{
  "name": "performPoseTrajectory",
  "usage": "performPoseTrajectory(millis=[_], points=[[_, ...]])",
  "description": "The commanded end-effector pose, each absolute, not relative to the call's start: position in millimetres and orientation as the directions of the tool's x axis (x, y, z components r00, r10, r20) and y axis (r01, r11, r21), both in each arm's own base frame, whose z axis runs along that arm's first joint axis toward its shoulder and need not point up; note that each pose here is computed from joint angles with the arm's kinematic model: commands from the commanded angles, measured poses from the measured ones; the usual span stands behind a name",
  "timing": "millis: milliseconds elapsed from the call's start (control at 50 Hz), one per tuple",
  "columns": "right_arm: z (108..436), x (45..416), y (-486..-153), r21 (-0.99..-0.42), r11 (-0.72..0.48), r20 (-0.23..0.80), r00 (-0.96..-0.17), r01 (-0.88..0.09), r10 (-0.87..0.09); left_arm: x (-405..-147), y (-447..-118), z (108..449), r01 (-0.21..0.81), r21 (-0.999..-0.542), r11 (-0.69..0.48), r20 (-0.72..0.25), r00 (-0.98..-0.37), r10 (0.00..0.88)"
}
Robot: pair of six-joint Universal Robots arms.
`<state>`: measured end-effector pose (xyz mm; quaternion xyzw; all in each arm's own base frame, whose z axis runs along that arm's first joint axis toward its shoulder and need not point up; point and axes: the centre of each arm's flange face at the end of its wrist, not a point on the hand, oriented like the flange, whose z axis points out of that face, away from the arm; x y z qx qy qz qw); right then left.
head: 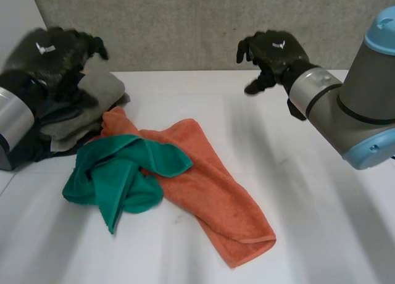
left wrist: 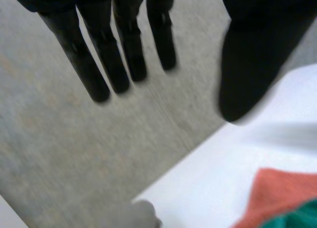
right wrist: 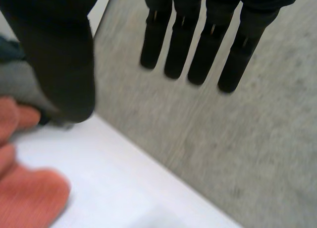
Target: Fold the laundry.
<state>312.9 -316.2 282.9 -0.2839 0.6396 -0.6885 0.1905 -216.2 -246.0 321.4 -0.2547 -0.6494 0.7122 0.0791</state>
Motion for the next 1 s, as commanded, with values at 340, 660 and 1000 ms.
performPoseTrajectory(millis=[340, 660, 1000], points=[[189, 285, -284, -0.934, 0.041, 0.241, -0.71, -0.355, -0.662, -222, -311, 145, 0.585, -0.798, 0.148, -0.399, -0.695, 0.599], [184, 293, -256, -0.92, 0.038, 0.249, -0.656, -0.39, -0.713, -185, -425, 297, 0.489, -0.823, -0.291, -0.504, -0.863, -0.023], [182, 295, -226, -0.897, 0.078, 0.244, -0.634, -0.436, -0.734, -187, -439, 227, 0.612, -0.788, -0.064, -0.615, -0.781, 0.111]])
